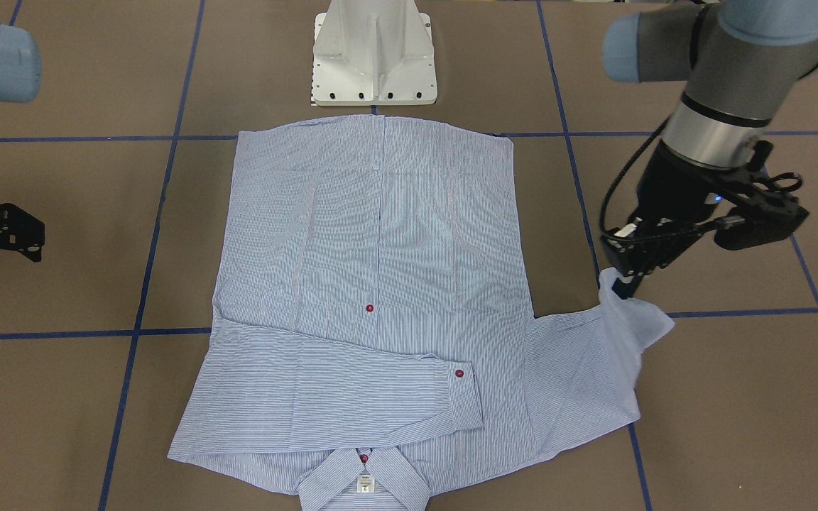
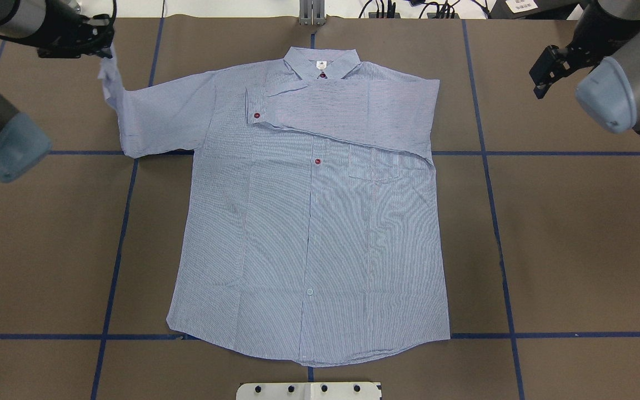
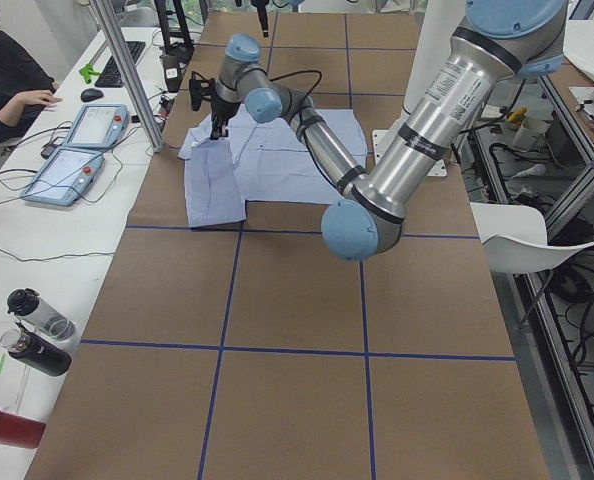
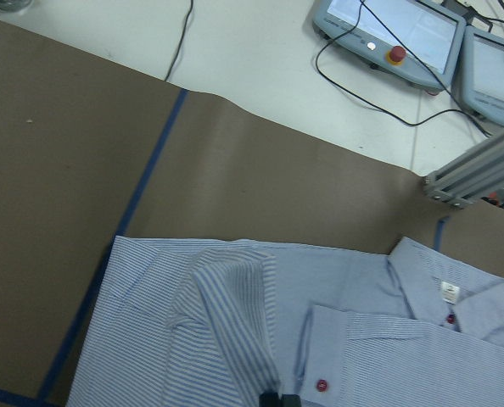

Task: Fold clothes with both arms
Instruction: 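Lift the cuff with the left gripper and carry it toward the collar, then lay the sleeve across the chest and open the left gripper while the right arm approaches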

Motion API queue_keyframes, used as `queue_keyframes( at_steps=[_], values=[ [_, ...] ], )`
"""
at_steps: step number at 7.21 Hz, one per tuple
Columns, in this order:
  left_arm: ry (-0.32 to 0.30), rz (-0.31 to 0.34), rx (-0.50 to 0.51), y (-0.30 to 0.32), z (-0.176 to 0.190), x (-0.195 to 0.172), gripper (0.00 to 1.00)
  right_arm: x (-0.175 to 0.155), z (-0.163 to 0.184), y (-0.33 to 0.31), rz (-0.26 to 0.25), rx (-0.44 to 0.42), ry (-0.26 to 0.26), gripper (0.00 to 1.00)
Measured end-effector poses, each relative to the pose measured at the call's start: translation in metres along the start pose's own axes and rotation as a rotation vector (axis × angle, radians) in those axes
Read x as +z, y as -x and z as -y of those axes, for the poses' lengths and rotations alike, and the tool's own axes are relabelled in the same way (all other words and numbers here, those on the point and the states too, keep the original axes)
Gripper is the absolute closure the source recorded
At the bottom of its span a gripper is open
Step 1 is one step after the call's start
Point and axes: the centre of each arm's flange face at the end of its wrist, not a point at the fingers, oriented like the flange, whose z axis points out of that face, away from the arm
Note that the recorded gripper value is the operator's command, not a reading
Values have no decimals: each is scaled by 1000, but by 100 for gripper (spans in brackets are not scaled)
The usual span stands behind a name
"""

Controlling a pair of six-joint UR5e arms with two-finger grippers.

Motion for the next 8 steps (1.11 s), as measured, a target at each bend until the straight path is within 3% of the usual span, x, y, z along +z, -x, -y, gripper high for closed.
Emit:
queue_keyframes(
  at_steps=[3,5,8],
  values=[
    [66,-79,-115,-127,-39,-3,100,-2,-12,-26,4,-14,-9,0],
    [130,-106,-168,-153,-86,24,100,4,-16,-33,5,-10,-5,0],
    [144,-125,-220,-159,-122,80,100,16,-19,-43,7,-9,-10,0]
  ],
)
